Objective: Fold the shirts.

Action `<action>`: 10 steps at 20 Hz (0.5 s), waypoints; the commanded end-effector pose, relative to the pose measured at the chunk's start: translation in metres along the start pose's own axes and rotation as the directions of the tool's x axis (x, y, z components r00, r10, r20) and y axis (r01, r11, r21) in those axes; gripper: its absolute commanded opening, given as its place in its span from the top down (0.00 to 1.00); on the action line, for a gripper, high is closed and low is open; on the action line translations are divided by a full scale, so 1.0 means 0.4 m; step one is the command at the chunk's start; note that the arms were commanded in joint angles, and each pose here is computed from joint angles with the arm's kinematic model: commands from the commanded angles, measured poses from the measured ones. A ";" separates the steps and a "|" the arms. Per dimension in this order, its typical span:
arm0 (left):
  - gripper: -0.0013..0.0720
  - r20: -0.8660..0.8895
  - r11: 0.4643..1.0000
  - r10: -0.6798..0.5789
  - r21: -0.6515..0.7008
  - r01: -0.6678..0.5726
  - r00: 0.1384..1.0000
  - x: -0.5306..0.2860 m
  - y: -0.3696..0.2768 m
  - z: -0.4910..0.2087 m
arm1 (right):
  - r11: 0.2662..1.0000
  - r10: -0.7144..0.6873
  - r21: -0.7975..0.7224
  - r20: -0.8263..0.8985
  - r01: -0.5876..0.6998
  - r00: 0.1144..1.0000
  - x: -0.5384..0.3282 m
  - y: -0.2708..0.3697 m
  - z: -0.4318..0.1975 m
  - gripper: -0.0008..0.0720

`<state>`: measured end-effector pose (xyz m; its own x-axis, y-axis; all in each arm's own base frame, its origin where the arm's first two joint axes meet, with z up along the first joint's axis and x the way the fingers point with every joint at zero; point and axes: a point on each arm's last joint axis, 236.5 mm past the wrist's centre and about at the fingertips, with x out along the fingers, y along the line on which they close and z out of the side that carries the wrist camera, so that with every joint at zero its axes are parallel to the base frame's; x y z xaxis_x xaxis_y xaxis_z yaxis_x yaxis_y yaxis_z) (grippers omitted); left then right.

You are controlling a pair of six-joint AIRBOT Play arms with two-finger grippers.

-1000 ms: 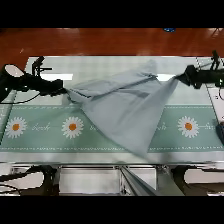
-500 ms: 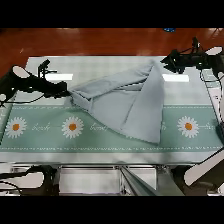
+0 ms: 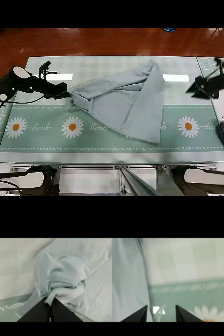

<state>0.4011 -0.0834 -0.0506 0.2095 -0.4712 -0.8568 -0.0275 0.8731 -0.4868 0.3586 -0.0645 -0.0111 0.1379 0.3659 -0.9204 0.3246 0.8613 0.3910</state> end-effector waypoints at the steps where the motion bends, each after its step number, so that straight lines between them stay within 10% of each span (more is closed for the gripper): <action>1: 0.96 -0.005 1.000 -0.001 0.002 0.001 1.000 0.001 0.000 -0.002 | 0.999 -0.010 0.030 -0.127 0.014 0.992 0.083 -0.041 -0.271 0.43; 10: 0.96 -0.006 1.000 -0.001 0.002 0.001 1.000 0.001 0.000 -0.003 | 0.973 0.193 0.170 -0.214 -0.158 0.958 0.244 0.028 -0.479 0.43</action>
<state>0.3992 -0.0841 -0.0510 0.2010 -0.4740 -0.8573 -0.0249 0.8724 -0.4882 0.2070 0.0323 -0.0883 -0.0091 0.5596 -0.8287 0.4362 0.7480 0.5003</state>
